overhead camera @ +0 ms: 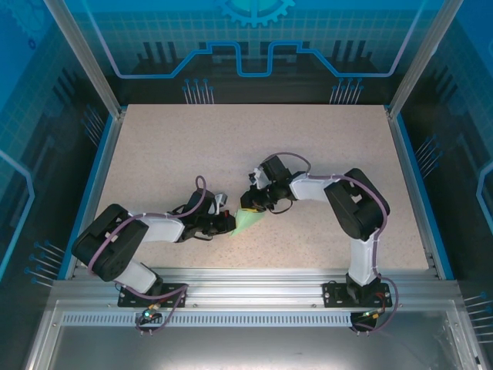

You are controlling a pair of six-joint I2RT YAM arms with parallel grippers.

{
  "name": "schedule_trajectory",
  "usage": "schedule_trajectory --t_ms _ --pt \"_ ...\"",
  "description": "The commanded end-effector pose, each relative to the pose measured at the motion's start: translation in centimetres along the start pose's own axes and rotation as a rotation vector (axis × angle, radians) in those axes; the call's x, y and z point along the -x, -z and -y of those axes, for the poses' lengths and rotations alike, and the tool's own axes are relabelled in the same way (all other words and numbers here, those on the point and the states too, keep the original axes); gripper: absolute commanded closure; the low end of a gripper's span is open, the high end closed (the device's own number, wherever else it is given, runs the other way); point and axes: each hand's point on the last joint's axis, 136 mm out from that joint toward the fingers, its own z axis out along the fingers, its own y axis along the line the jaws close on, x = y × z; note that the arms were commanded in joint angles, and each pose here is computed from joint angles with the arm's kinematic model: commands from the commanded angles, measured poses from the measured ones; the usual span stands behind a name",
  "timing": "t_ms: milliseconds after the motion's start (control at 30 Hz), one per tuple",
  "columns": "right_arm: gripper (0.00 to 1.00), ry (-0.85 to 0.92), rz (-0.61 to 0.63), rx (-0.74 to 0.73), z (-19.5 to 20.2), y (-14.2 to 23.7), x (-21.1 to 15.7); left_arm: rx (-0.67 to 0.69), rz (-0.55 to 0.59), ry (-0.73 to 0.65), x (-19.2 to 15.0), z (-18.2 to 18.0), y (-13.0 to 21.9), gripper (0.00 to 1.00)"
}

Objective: Fold a paper plane with a square sheet of paper (pick it up from the middle)
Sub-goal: Fourth fold the wing at the center of the table.

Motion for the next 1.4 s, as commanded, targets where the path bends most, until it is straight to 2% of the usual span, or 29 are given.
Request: schedule_trajectory --t_ms 0,167,367,467,833,1000,1133,1200,1267,1367 --pt "0.81 -0.007 -0.008 -0.008 0.6 -1.1 0.4 0.024 -0.031 0.027 -0.8 -1.2 -0.1 0.96" --pt "0.82 -0.022 -0.018 -0.043 2.1 -1.6 0.3 0.025 -0.034 0.023 -0.9 -1.2 -0.1 0.94" --pt "0.82 -0.049 -0.028 -0.097 4.1 -1.7 -0.4 0.029 -0.032 0.027 -1.0 -1.0 0.5 0.78" --pt "0.82 -0.053 -0.024 -0.101 4.4 -1.7 -0.6 0.017 -0.036 0.022 -1.2 -0.7 0.9 0.77" --pt "0.82 -0.065 -0.022 -0.102 5.0 -1.6 -1.0 0.071 -0.059 0.033 -2.1 -2.0 1.2 0.94" --pt "0.82 -0.074 -0.029 -0.115 5.5 -1.7 -1.3 0.116 -0.063 0.049 -2.5 -2.9 1.3 0.97" --pt "0.82 -0.071 -0.032 -0.138 5.9 -1.7 -1.5 0.155 -0.064 0.059 -2.7 -3.4 1.8 0.87" --pt "0.83 -0.069 -0.036 -0.135 5.9 -1.8 -1.6 0.118 -0.055 0.056 -2.4 -2.4 2.3 0.85" --pt "0.83 -0.07 -0.037 -0.136 6.0 -1.8 -1.7 0.089 -0.027 0.053 -1.7 -1.2 3.0 0.77" --pt "0.83 -0.071 -0.04 -0.131 5.9 -1.9 -1.8 0.056 0.018 0.039 -0.4 0.7 4.4 0.74"
